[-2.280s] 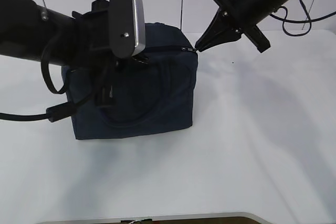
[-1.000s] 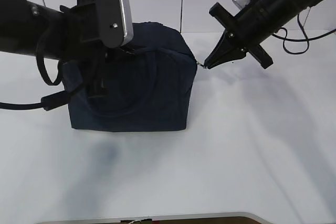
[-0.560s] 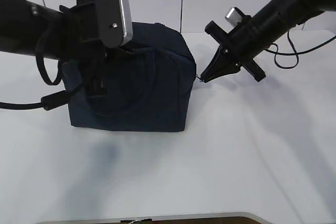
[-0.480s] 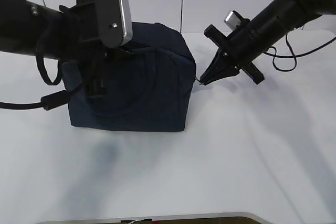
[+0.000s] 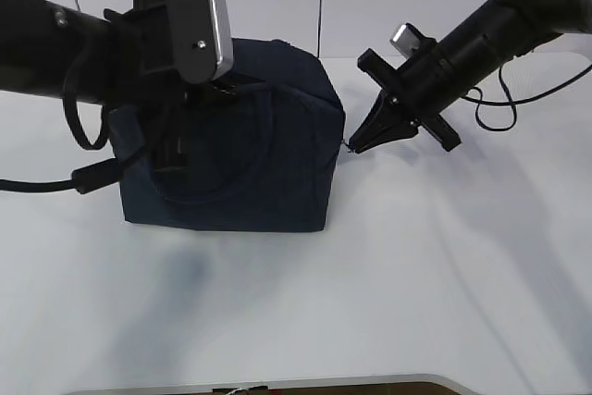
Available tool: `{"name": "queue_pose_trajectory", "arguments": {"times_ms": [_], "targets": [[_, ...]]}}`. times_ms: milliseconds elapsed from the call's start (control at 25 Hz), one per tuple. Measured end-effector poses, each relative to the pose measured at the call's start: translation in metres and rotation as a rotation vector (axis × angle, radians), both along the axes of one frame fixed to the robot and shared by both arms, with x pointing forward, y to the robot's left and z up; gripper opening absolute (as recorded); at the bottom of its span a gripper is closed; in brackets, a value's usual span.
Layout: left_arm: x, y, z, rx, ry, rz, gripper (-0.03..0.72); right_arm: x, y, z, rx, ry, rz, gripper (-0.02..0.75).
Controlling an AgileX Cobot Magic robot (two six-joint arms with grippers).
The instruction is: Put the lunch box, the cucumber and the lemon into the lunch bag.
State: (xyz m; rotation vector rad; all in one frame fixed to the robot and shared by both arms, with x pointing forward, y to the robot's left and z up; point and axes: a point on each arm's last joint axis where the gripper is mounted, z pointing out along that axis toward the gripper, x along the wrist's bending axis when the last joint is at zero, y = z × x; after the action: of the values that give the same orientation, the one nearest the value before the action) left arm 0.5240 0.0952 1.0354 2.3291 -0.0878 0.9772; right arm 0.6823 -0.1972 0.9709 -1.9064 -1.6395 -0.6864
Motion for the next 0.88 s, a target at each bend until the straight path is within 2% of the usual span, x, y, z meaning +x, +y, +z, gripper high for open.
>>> {"name": "queue_pose_trajectory", "arguments": {"times_ms": [160,240,360,520,600,880], "targets": [[0.000,0.000,0.000,0.000,0.000,0.000,-0.008,0.003,0.004,0.003,0.079,-0.041,0.015,0.010],[0.000,0.000,0.000,0.000,0.000,0.000,-0.008,0.004,0.007,0.004,0.128,-0.049,0.006,0.039],[0.000,0.000,0.000,0.000,0.000,0.000,-0.008,0.005,0.009,0.007,0.164,-0.053,-0.004,0.130],[-0.001,0.000,-0.001,0.002,0.008,-0.006,-0.008,0.006,0.008,0.007,0.163,-0.075,0.008,0.286],[-0.001,0.000,-0.001,0.002,0.011,-0.009,-0.008,0.006,0.007,0.007,0.162,-0.083,0.013,0.326],[-0.001,0.000,-0.001,0.002,0.013,-0.010,-0.008,0.004,0.007,0.017,0.164,-0.128,0.034,0.347]]}}
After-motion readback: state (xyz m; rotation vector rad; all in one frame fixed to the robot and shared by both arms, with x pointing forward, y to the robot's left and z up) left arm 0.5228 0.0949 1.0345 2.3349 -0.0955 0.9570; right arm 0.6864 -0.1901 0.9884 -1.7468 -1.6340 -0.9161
